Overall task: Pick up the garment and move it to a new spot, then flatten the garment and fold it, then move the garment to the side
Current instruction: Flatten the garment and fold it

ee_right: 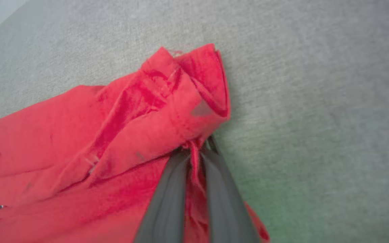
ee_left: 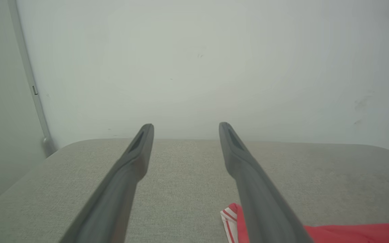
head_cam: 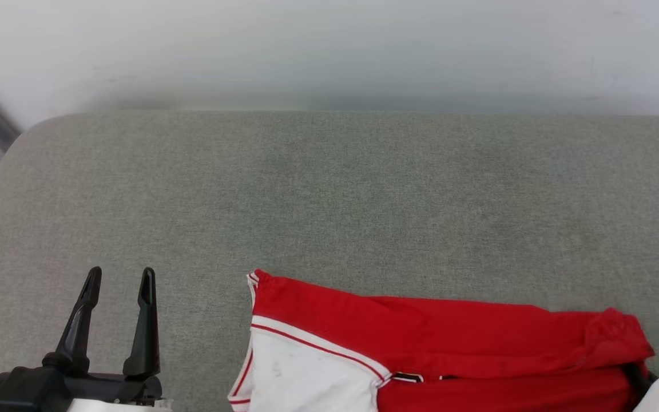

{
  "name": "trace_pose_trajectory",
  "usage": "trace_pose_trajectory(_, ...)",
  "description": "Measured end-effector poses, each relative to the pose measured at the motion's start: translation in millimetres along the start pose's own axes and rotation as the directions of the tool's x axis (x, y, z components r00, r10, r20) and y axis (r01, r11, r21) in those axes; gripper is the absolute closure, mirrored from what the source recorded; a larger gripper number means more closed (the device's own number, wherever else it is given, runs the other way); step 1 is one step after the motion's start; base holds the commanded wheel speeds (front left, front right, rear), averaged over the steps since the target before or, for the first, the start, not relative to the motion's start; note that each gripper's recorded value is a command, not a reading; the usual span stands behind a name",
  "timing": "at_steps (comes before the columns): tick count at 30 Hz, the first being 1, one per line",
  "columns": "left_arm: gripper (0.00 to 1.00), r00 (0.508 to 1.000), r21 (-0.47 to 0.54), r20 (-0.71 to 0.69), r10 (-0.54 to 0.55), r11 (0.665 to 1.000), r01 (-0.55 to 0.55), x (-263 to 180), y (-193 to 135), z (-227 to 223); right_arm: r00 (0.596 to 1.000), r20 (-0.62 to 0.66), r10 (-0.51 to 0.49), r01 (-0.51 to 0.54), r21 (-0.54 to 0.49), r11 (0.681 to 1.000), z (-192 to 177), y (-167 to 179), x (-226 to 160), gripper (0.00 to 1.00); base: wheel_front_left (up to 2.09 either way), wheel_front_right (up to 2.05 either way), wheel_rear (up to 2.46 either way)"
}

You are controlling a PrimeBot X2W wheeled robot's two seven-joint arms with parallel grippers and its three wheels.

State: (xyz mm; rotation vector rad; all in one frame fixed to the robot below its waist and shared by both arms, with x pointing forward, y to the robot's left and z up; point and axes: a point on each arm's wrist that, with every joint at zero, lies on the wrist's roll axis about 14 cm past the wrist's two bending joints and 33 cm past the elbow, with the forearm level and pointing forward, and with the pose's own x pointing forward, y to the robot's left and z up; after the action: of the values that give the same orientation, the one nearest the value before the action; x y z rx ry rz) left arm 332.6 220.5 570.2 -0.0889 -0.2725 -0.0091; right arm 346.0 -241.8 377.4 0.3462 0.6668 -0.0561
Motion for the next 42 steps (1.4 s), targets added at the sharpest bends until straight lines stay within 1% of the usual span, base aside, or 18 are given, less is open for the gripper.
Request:
trace_pose_trajectory(6,0.0,1.0,-0.008,0.008,-0.013,1.0,0.013,1.0,-4.3,1.7,0.993,0.086,-0.075,0.075,0.005,0.997,27.4,-31.5,-10.1,1.0,0.0,0.0,0.0)
trace_pose_trajectory(10,0.0,1.0,-0.013,0.009,-0.025,1.0,0.025,2.3,-8.1,1.6,0.989,0.111,-0.094,0.095,-0.007,0.995,36.7,-40.0,-15.9,1.0,0.0,0.0,0.0)
trace_pose_trajectory(13,0.0,0.999,-0.016,0.013,-0.032,0.999,0.032,2.6,-10.4,2.3,0.989,0.138,-0.056,0.062,-0.039,0.997,46.6,-27.7,-18.6,1.0,0.0,0.0,0.0)
trace_pose_trajectory(17,0.0,0.999,-0.022,0.017,-0.039,0.999,0.039,0.0,-13.3,4.1,0.986,0.164,0.032,-0.021,-0.067,0.998,57.7,1.0,-26.0,1.0,0.0,0.0,0.0)
trace_pose_trajectory(22,0.0,0.999,-0.027,0.025,-0.041,0.999,0.041,-4.1,-15.2,7.2,0.975,0.143,0.173,-0.157,-0.117,0.981,56.4,50.1,-38.5,1.0,0.0,0.0,0.0)
trace_pose_trajectory(25,0.0,0.999,-0.03,0.031,-0.038,0.999,0.039,-6.9,-15.4,9.5,0.963,0.104,0.25,-0.233,-0.152,0.96,49.0,79.9,-45.2,1.0,0.0,0.0,0.0)
trace_pose_trajectory(29,0.0,0.999,-0.033,0.035,-0.027,0.999,0.028,-12.0,-13.3,11.7,0.933,0.056,0.356,-0.34,-0.191,0.921,37.5,124.0,-53.4,1.0,0.0,0.0,0.0)
trace_pose_trajectory(32,0.0,0.999,-0.035,0.038,-0.021,0.999,0.022,-15.2,-12.4,13.2,0.898,0.019,0.439,-0.427,-0.201,0.882,27.2,160.2,-58.9,1.0,0.0,0.0,0.0)
trace_pose_trajectory(35,0.0,0.999,-0.035,0.039,-0.012,0.999,0.013,-18.1,-10.6,14.0,0.858,0.003,0.514,-0.503,-0.203,0.84,24.7,195.4,-62.1,1.0,0.0,0.0,0.0)
trace_pose_trajectory(40,0.0,0.999,-0.031,0.036,0.013,0.999,-0.012,-25.4,-4.3,14.9,0.802,-0.056,0.594,-0.592,-0.207,0.779,11.5,238.5,-63.6,1.0,0.0,0.0,0.0)
trace_pose_trajectory(42,0.0,0.999,-0.028,0.038,0.023,0.999,-0.022,-28.0,-1.4,16.0,0.786,-0.088,0.612,-0.615,-0.207,0.761,4.2,250.2,-62.4,1.0,0.0,0.0,0.0)
